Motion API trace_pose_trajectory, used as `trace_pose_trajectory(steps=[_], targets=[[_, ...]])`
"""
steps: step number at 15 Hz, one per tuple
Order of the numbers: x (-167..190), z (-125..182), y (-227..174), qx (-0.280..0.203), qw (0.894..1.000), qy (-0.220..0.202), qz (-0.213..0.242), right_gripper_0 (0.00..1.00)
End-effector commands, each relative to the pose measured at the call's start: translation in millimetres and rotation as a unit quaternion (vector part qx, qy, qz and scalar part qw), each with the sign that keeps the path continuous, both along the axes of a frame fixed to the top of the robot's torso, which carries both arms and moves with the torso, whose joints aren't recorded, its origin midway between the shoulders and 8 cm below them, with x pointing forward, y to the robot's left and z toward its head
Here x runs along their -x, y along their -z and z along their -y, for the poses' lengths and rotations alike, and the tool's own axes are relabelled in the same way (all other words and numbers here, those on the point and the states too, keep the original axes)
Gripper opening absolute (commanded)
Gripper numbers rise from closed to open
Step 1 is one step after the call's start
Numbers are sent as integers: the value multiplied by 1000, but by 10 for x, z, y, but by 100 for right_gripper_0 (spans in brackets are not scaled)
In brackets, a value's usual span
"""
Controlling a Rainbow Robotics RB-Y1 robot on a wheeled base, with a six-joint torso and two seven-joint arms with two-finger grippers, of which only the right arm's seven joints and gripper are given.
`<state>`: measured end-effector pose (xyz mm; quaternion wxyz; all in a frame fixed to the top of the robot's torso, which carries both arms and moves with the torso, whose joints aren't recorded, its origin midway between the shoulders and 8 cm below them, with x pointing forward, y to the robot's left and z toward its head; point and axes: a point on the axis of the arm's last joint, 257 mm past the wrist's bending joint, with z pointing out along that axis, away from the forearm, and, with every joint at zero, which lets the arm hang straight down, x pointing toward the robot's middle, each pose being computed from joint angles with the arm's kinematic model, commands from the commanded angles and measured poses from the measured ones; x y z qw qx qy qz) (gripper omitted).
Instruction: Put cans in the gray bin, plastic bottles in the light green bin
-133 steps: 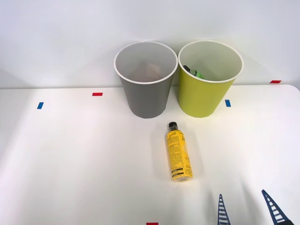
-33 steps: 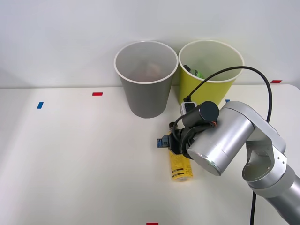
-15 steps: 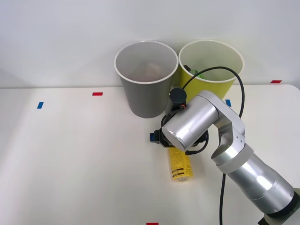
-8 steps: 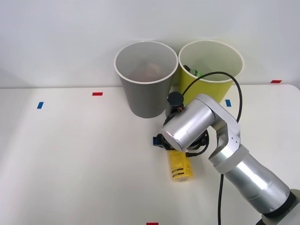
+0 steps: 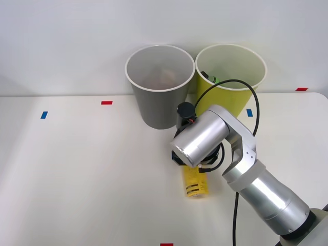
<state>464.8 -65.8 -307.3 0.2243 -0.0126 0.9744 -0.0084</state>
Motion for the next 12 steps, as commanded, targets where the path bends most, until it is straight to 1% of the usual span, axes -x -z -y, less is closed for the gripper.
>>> trace_pose_trajectory(steps=[1,4,7,10,12], targets=[[9,-80,-17,-1,1000,-6,3,0],[0,-109,-71,2,1000,-24,10,0],[-24,-30,-220,16,996,-84,31,0],[-9,-3,-458,22,989,-129,75,0],[-1,-43,-638,3,982,-146,116,0]])
